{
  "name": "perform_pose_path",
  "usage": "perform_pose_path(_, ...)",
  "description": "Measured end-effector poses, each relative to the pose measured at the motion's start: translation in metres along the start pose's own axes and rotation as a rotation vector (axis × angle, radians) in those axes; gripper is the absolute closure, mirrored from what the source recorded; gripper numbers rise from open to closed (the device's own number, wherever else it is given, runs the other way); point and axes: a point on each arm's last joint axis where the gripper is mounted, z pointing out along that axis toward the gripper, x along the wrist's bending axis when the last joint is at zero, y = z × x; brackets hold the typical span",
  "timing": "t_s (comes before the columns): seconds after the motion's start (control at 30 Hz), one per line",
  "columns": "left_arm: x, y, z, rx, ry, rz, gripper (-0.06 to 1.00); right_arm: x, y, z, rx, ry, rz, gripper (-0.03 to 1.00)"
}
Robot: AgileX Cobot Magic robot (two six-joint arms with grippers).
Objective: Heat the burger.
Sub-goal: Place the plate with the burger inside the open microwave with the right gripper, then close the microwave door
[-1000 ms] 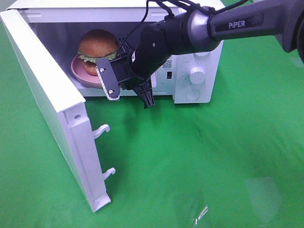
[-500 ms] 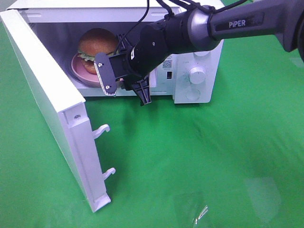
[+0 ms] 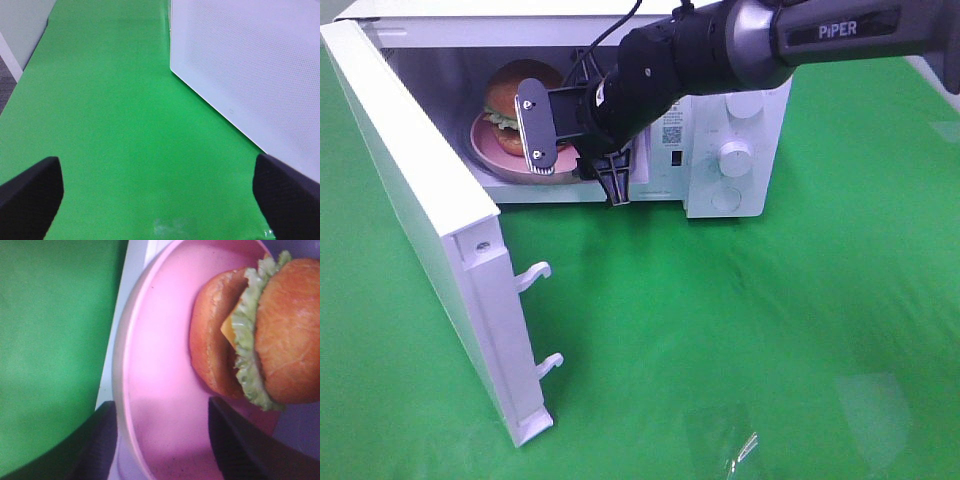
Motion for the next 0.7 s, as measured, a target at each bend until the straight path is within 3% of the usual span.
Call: perform_pose_path(0.7, 0.000, 0.000, 0.000, 0.000, 0.000, 0.000, 0.00, 0.014, -0.001, -0.046, 0.013, 0.042, -0.018, 0.37)
